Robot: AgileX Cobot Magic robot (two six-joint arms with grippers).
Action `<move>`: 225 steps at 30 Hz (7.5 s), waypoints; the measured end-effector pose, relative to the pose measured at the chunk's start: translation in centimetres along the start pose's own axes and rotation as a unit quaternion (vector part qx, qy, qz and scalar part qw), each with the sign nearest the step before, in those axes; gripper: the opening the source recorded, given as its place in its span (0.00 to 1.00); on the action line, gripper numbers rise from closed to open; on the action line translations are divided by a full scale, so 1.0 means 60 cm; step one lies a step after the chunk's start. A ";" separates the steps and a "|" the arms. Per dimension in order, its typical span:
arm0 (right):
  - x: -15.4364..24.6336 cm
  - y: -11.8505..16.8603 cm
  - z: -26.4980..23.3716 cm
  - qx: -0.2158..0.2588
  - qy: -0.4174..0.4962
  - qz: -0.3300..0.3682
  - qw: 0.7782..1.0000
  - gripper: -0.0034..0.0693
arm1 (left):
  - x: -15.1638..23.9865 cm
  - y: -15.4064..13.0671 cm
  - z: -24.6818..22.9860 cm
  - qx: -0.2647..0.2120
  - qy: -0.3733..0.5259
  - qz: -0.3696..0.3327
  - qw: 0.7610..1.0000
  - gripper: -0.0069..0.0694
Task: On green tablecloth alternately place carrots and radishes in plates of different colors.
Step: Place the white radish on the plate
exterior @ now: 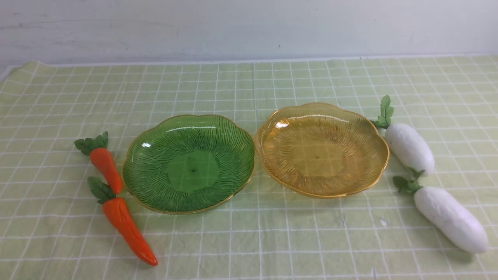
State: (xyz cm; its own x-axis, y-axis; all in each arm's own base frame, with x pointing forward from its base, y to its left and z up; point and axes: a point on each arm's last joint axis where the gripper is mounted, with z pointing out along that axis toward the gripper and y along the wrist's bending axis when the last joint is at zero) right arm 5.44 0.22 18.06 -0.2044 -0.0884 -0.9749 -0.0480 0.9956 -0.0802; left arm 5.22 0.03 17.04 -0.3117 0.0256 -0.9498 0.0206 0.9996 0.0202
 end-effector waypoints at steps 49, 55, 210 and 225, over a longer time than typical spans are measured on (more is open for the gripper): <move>-0.155 -0.010 0.110 -0.002 0.294 0.138 0.946 0.04 | -0.147 -0.074 0.047 0.170 0.364 -0.249 0.881 0.08; -0.166 -0.013 0.199 -0.013 0.372 0.091 0.924 0.17 | -0.133 -0.076 0.085 0.170 0.430 -0.226 0.857 0.08; -0.170 0.079 0.521 -0.236 0.328 0.079 0.911 0.99 | -0.129 -0.068 0.101 0.150 0.421 -0.202 0.872 0.08; -0.327 0.049 0.367 -0.317 0.269 0.066 0.907 0.57 | -0.129 -0.067 0.101 0.149 0.421 -0.199 0.872 0.08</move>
State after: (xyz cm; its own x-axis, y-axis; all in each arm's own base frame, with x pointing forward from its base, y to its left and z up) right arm 30.83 5.54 32.37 -0.6894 -0.1408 -0.7105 -0.5055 0.7962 0.3327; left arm 13.30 -4.26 22.39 -0.9348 -0.1970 -0.2955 -0.0413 0.8866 -0.4606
